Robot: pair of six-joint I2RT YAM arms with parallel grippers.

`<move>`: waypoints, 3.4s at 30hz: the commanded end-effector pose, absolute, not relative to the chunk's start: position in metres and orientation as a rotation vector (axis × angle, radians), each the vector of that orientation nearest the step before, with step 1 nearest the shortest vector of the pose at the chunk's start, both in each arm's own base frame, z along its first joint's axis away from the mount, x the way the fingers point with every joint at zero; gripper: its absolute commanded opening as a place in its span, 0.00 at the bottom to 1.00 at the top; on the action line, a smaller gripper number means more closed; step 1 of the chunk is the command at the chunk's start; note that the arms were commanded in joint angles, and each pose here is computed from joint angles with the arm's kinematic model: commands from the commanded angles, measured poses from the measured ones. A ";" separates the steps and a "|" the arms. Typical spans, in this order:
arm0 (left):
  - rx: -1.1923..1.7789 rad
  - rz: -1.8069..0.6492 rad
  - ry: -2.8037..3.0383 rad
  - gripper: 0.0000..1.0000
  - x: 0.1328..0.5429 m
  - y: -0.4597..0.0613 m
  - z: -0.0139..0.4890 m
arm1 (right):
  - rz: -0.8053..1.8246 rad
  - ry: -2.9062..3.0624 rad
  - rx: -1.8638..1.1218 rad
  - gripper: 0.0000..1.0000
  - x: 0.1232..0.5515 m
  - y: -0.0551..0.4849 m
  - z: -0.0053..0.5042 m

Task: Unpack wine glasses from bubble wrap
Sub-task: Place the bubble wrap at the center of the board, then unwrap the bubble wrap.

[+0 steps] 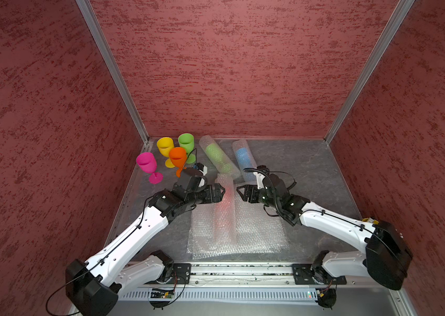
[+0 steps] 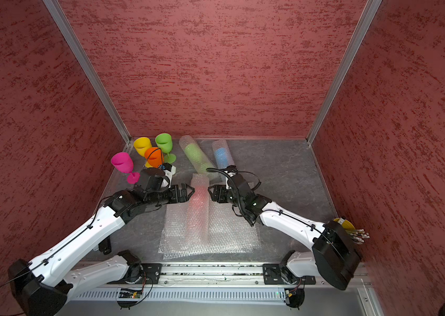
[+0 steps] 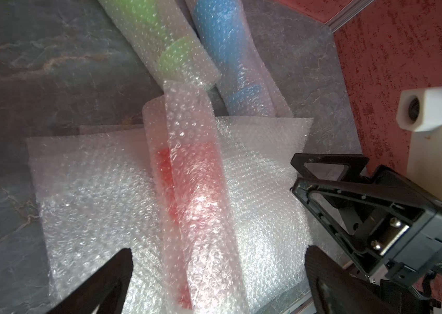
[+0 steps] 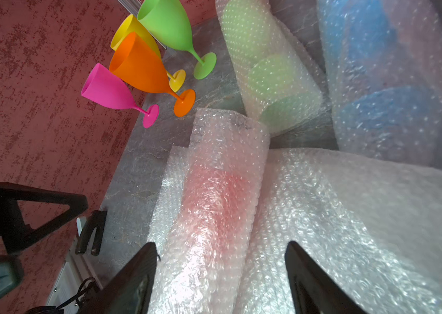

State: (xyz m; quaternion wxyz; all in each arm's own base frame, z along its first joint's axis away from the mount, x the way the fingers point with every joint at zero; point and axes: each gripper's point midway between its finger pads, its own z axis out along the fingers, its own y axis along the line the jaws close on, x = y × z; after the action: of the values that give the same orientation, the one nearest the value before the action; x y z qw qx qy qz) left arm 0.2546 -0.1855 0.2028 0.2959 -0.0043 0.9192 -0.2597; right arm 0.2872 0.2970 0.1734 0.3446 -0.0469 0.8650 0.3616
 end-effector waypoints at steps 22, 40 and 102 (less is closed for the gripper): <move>-0.247 -0.679 2.482 1.00 0.249 -0.163 0.167 | 0.847 2.365 -0.257 0.77 0.265 0.356 0.135; -0.044 -0.845 2.623 0.93 0.240 -0.245 0.116 | 0.751 2.312 -0.176 0.22 0.263 0.316 0.132; 0.024 -0.996 2.509 0.00 0.236 -0.264 0.142 | 0.447 2.252 -0.146 0.02 0.285 0.262 0.142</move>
State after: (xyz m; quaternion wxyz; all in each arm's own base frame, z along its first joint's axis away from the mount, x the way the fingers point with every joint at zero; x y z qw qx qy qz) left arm 0.2397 -0.2722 0.1398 0.2060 0.0048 0.9029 -0.3772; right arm 0.2754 0.2825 0.1300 0.3741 -0.0907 0.8989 0.2093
